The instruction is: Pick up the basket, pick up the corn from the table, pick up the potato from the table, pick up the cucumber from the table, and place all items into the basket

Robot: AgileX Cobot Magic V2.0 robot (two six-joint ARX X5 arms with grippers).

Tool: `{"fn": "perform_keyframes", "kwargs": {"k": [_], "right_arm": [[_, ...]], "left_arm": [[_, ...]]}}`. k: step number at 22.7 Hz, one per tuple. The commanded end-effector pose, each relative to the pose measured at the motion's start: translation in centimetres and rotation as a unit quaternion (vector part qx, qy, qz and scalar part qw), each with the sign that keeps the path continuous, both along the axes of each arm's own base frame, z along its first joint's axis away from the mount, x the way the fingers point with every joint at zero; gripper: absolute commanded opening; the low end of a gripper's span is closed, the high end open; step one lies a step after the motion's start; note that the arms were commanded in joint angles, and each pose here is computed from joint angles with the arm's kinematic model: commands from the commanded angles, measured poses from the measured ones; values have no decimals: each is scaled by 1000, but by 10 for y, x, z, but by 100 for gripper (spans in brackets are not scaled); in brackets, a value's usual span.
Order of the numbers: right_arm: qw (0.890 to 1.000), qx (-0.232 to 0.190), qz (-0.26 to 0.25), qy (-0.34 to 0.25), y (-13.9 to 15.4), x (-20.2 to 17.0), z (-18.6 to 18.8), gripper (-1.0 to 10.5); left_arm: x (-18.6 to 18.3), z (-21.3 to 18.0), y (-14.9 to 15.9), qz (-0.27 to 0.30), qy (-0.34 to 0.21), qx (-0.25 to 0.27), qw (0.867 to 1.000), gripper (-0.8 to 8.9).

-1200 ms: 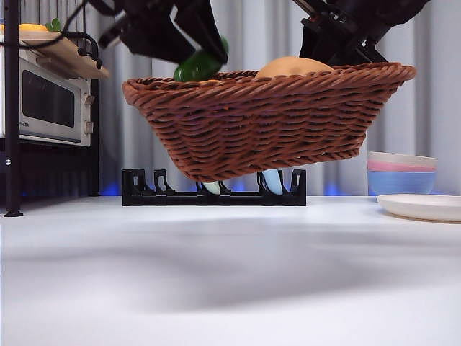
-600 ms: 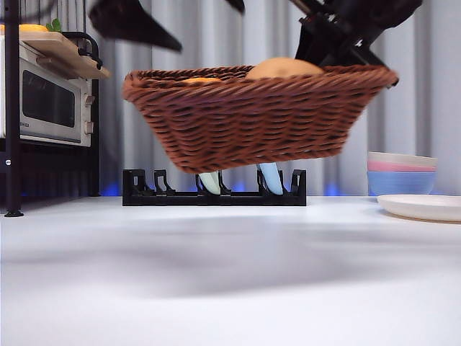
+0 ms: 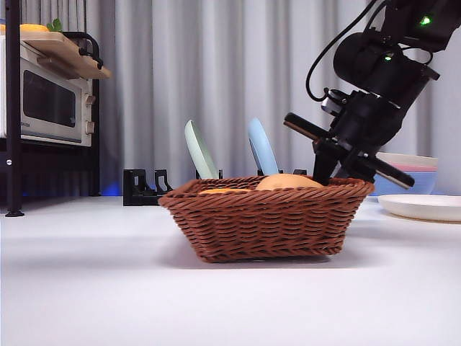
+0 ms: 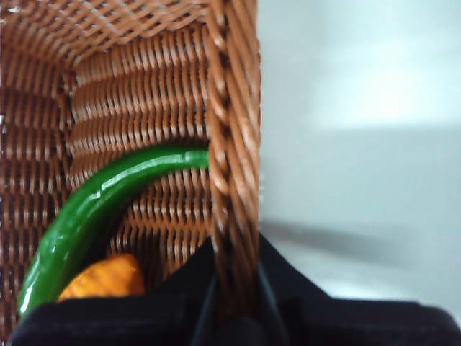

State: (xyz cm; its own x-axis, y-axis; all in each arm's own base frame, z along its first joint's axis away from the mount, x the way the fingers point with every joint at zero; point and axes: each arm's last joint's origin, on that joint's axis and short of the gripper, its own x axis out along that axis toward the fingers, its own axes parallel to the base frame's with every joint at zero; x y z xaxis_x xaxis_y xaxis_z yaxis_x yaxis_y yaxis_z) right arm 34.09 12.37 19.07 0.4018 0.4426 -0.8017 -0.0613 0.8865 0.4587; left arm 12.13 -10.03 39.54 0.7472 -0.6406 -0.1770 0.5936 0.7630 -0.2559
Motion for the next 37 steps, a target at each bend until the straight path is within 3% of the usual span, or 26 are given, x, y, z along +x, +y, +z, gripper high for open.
{"fn": "perform_keyframes", "kwargs": {"k": [1, 2, 5, 6, 10, 13, 14, 15, 17, 18, 23, 29, 33, 37], "right_arm": [[1000, -13, 4, -4, -6, 2, -1, 8], [1000, -17, 6, -4, -8, 2, -1, 84], [1000, -23, 12, -4, -10, 2, -1, 484], [1000, -26, 15, -9, -11, 2, 0, 551], [997, -25, 29, -65, -17, -9, 35, 535], [988, -29, 57, -143, -25, -35, 85, 528], [981, -40, 73, -173, -28, -47, 101, 471], [975, -56, 81, -197, -32, -60, 115, 338], [963, -76, 93, -240, -40, -85, 141, 60], [959, -73, 94, -258, -44, -97, 151, -22], [935, -97, 72, -334, -55, -134, 175, -17], [907, -106, 58, -403, -61, -180, 153, -17], [898, -108, 36, -425, -71, -210, 122, -17], [899, -90, 17, -428, -80, -234, 94, -16]], "left_arm": [[-2, -1, 3, 6, 4, 5, 1000, 533], [-2, -2, 3, 16, 7, 11, 1000, 533], [-2, -3, 4, 26, 3, 25, 999, 533], [-2, -3, 4, 26, 3, 26, 999, 533], [-1, -5, 6, 50, -7, 59, 997, 530], [0, -11, 10, 107, -24, 137, 985, 505], [0, -13, 12, 130, -24, 167, 977, 427], [0, -16, 14, 146, -22, 197, 969, 297], [-1, -21, 18, 171, -9, 240, 956, -30], [-2, -23, 19, 179, -2, 253, 951, -6], [-2, -32, 17, 160, 10, 262, 952, -9], [-1, -73, 12, 100, 13, 238, 966, -9], [-2, -110, 10, 67, 7, 217, 974, -9], [-4, -133, 10, 43, 12, 197, 979, -8]]}}
